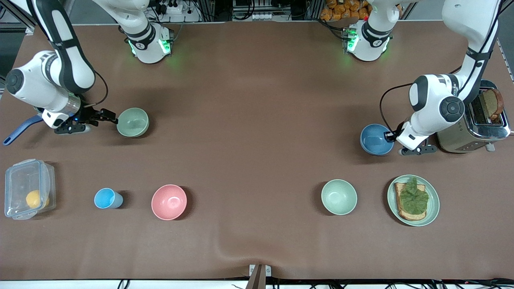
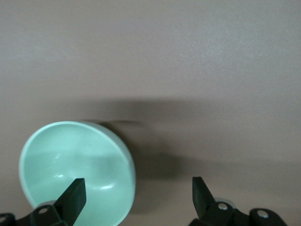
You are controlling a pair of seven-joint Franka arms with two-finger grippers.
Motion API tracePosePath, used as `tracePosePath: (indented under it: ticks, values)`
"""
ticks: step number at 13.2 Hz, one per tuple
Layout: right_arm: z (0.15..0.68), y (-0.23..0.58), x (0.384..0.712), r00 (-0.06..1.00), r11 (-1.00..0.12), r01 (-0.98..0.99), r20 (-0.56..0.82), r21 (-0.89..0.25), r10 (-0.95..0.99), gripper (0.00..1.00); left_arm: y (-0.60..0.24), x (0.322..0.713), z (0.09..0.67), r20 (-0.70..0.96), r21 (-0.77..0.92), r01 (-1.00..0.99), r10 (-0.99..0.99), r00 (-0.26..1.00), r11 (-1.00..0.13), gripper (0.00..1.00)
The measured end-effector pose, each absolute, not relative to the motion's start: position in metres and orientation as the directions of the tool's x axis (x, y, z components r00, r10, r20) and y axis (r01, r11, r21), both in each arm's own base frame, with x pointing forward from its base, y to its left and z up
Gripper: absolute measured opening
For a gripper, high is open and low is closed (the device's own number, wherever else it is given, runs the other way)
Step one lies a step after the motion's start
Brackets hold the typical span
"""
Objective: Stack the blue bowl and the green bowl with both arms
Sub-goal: 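Grasp the green bowl with the right gripper while the left gripper grasps the blue bowl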
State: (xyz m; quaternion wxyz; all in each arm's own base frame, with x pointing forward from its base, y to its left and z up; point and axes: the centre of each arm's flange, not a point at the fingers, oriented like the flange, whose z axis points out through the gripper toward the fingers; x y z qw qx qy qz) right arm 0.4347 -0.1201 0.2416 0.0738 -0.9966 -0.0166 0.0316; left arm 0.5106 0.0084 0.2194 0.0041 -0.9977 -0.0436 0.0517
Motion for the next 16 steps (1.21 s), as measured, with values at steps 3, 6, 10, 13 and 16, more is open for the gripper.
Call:
tracePosePath:
  ticks: [3,6,10,13,16]
  values:
    - [0.226,-0.110,0.429,0.998,-0.986,0.014,-0.062,-0.167,0.025,0.90,0.007,0.513,0.223,-0.096,-0.011,0.082,0.082,0.992,-0.997,0.05]
    - [0.222,-0.095,0.429,0.998,-0.985,0.035,-0.053,-0.168,0.044,0.81,0.005,0.525,0.238,-0.082,-0.011,0.077,0.078,0.994,-0.997,0.05]
    - [0.214,-0.094,0.429,0.997,-0.986,0.036,-0.056,-0.165,0.046,0.52,-0.017,0.563,0.333,-0.102,-0.018,0.037,0.039,0.994,-0.999,0.05]
    - [0.213,-0.094,0.428,0.997,-0.986,0.036,-0.057,-0.165,0.046,0.33,-0.035,0.580,0.408,-0.110,-0.024,0.026,0.029,0.994,-0.999,0.05]
    - [0.213,-0.092,0.429,0.997,-0.985,0.042,-0.055,-0.165,0.051,0.04,-0.061,0.586,0.453,-0.125,-0.030,0.050,0.054,0.991,-0.998,0.05]
